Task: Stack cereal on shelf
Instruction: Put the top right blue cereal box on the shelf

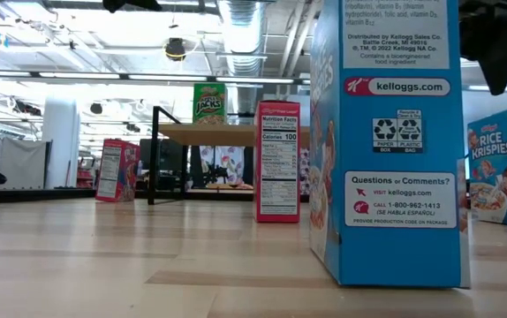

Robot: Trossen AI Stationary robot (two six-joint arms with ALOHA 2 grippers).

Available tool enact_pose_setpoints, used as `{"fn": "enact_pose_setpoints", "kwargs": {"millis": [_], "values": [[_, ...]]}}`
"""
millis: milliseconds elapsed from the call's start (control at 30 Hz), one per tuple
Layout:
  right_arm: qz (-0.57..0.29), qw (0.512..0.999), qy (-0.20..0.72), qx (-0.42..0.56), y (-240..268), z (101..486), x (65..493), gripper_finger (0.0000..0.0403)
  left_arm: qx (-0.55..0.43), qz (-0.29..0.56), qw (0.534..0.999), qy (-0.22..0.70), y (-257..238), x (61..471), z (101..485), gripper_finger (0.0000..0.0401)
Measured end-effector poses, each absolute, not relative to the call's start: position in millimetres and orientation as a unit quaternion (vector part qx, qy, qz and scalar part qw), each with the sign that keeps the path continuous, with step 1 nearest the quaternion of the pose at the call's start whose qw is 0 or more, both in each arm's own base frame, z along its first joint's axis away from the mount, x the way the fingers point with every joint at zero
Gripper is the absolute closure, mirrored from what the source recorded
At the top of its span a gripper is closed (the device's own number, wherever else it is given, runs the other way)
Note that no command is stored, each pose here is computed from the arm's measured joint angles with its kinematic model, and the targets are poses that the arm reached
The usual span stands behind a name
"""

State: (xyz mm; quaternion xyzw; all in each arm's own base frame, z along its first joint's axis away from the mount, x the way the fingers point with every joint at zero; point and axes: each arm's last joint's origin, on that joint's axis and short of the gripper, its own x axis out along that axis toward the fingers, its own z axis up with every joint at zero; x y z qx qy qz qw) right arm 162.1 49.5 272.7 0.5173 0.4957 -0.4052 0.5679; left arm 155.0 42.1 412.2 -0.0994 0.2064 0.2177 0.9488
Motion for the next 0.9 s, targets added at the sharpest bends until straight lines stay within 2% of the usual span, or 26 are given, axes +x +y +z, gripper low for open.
{"fn": "enact_pose_setpoints", "kwargs": {"millis": [400, 900], "values": [[-0.435, 0.553, 0.525, 0.479, 54, 257, 175, 0.0163, -0.099, 0.218, 0.949, 0.206, 42, 155, 412, 0.0225], [-0.421, 0.552, 0.525, 0.493, 54, 258, 178, 0.0163, -0.099, 0.218, 0.949, 0.206, 42, 155, 412, 0.0225]]}}
